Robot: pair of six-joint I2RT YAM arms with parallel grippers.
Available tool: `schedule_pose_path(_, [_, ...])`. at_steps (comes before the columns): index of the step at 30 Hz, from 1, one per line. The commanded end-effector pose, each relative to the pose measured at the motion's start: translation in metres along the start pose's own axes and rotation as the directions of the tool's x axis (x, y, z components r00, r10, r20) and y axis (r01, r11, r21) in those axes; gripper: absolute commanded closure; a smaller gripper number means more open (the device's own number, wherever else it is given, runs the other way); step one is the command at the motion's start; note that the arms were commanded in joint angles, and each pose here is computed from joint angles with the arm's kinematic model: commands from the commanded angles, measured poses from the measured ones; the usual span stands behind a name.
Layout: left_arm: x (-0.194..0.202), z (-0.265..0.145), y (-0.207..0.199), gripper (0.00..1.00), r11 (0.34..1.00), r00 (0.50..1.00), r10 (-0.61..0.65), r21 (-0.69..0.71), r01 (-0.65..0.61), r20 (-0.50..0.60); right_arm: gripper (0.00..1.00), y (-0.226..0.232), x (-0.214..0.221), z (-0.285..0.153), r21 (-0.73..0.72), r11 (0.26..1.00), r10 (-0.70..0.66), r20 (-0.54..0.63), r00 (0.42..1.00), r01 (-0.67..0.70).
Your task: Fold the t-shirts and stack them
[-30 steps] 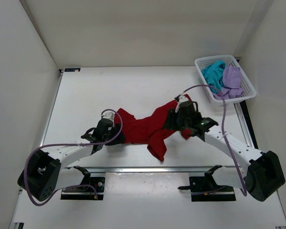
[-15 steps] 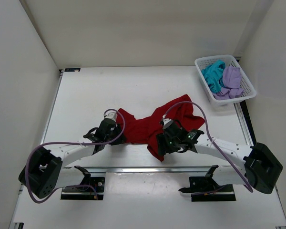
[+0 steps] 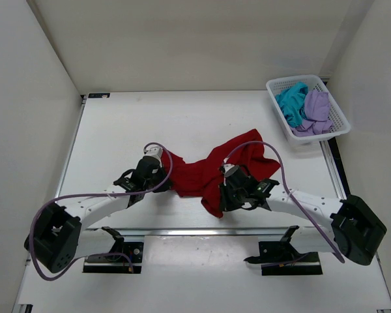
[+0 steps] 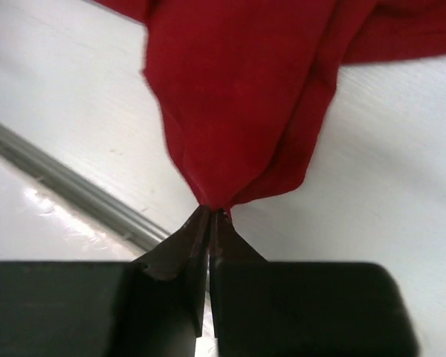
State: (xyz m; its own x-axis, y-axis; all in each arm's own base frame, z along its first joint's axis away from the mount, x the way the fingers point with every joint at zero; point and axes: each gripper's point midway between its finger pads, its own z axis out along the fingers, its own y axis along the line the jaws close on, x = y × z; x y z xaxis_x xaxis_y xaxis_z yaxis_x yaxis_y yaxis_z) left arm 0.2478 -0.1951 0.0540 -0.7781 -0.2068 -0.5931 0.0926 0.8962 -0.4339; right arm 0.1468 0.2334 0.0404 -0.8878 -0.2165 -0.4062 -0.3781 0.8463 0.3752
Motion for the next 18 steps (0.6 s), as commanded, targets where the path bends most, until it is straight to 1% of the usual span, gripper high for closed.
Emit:
schedule_pose_path(1, [-0.036,-0.017,-0.013,1.0,1.0,0.996,0.018,0.021,-0.02,0.091,1.0,0.024,-0.03,-0.02,-0.112,0.994,0.004,0.11,0.994,0.008])
schedule_pose_path(2, [-0.045,-0.025,-0.021,1.0,0.998,0.993,0.037,0.036,-0.042,0.111,1.0,0.028,-0.037,-0.027,-0.119,0.993,0.002,0.136,0.991,0.014])
schedule_pose_path(3, [-0.045,-0.03,-0.017,1.0,0.999,0.994,0.043,0.018,-0.045,0.102,1.0,0.03,-0.05,-0.041,-0.123,0.992,0.008,0.175,0.985,0.014])
schedule_pose_path(4, [-0.059,-0.039,-0.029,1.0,0.997,0.99,0.061,0.045,-0.068,0.125,1.0,0.036,-0.059,-0.054,-0.139,0.99,0.003,0.215,0.977,0.027])
schedule_pose_path(5, [-0.071,-0.051,-0.034,1.0,0.995,0.986,0.082,0.042,-0.089,0.145,1.0,0.037,-0.073,-0.068,-0.125,0.992,-0.003,0.246,0.969,0.035])
schedule_pose_path(6, [-0.076,-0.061,-0.037,1.0,0.995,0.985,0.086,0.039,-0.093,0.146,1.0,0.046,-0.085,-0.089,-0.125,0.99,-0.032,0.281,0.959,0.07])
schedule_pose_path(7, [-0.093,-0.073,-0.048,1.0,0.992,0.979,0.102,0.061,-0.114,0.178,1.0,0.062,-0.107,-0.115,-0.13,0.985,-0.061,0.358,0.932,0.114])
schedule_pose_path(8, [-0.112,-0.09,-0.054,1.0,0.99,0.973,0.109,0.064,-0.125,0.205,1.0,0.054,-0.11,-0.124,-0.075,0.992,-0.068,0.362,0.929,0.102])
schedule_pose_path(9, [-0.117,-0.102,-0.053,1.0,0.987,0.97,0.137,0.053,-0.15,0.203,1.0,0.066,-0.126,-0.15,-0.065,0.989,-0.094,0.41,0.907,0.131])
schedule_pose_path(10, [-0.132,-0.119,-0.061,1.0,0.986,0.966,0.137,0.059,-0.153,0.219,1.0,0.082,-0.145,-0.175,-0.076,0.984,-0.108,0.461,0.881,0.16])
schedule_pose_path(11, [-0.154,-0.137,-0.071,1.0,0.984,0.954,0.138,0.069,-0.162,0.268,1.0,0.077,-0.151,-0.183,-0.028,0.988,-0.12,0.471,0.874,0.151])
schedule_pose_path(12, [-0.158,-0.143,-0.063,1.0,0.987,0.957,0.138,0.045,-0.154,0.254,1.0,0.086,-0.163,-0.208,-0.02,0.986,-0.131,0.512,0.849,0.165])
schedule_pose_path(13, [-0.17,-0.158,-0.067,1.0,0.985,0.952,0.144,0.048,-0.163,0.271,1.0,0.096,-0.175,-0.229,-0.022,0.983,-0.139,0.547,0.825,0.18])
schedule_pose_path(14, [-0.187,-0.176,-0.073,1.0,0.983,0.936,0.144,0.059,-0.171,0.32,1.0,0.097,-0.183,-0.234,0.012,0.983,-0.158,0.558,0.815,0.182])
schedule_pose_path(16, [-0.202,-0.197,-0.07,1.0,0.986,0.93,0.137,0.048,-0.162,0.342,1.0,0.119,-0.203,-0.274,0.006,0.978,-0.168,0.624,0.763,0.21])
schedule_pose_path(17, [-0.213,-0.213,-0.075,1.0,0.983,0.912,0.139,0.06,-0.175,0.385,1.0,0.119,-0.208,-0.276,0.035,0.977,-0.185,0.622,0.761,0.209])
schedule_pose_path(18, [-0.219,-0.222,-0.075,1.0,0.984,0.91,0.128,0.065,-0.166,0.394,1.0,0.128,-0.216,-0.289,0.038,0.975,-0.191,0.641,0.743,0.217])
